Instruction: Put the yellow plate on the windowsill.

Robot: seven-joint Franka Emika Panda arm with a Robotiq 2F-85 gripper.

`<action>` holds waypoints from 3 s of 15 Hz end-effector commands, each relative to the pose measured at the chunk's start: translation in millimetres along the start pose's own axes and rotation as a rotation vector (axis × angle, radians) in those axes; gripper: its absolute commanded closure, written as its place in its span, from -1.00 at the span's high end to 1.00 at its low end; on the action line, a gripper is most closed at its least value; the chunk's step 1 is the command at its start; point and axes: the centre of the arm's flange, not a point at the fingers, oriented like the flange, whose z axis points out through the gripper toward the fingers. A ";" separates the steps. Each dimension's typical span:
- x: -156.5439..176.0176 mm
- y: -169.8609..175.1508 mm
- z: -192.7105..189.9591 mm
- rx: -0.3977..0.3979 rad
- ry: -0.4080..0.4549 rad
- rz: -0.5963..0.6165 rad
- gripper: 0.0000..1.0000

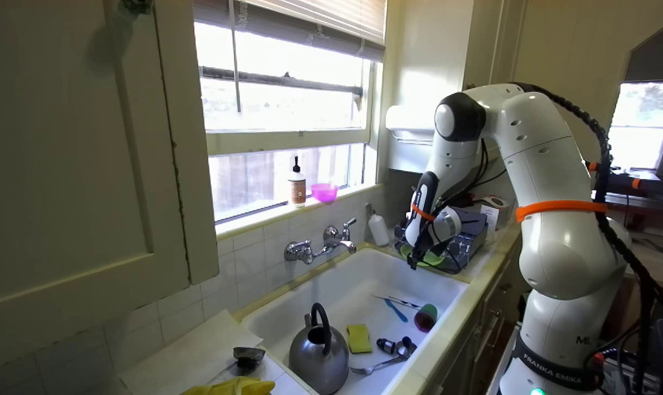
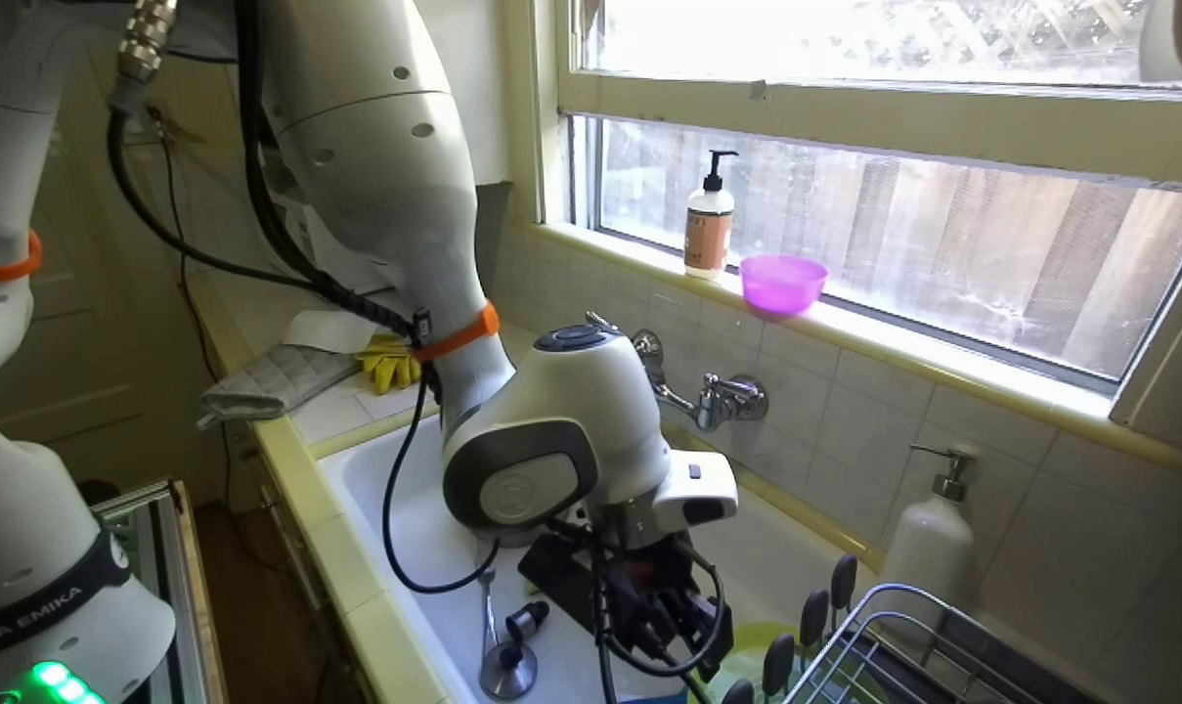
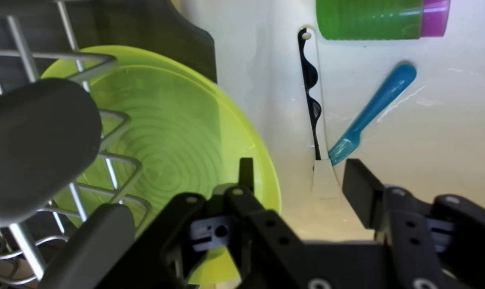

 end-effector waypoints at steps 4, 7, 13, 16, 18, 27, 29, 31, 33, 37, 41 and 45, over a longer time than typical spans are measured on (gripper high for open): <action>1.8 -1.4 12.0 -0.011 0.012 -0.006 -0.85; 2.6 1.3 5.2 -0.009 0.025 -0.006 -1.00; 7.9 -4.6 -2.8 0.015 0.051 -0.013 -0.98; 11.1 -8.6 -7.1 0.038 0.062 -0.006 -0.98; 13.5 -13.3 -11.1 0.064 0.069 0.000 -0.98; 24.6 -43.8 -36.0 0.139 0.099 -0.004 -0.98; 24.5 -47.6 -43.0 0.134 0.102 -0.019 -0.98; 23.8 -50.0 -49.1 0.130 0.101 -0.035 -0.98; 23.0 -53.5 -54.7 0.125 0.096 -0.053 -0.98; 20.7 -61.5 -62.9 0.113 0.079 -0.099 -0.98; 21.2 -65.2 -67.6 0.096 0.058 -0.136 -0.98; 20.9 -68.6 -76.1 0.073 0.067 -0.185 -0.98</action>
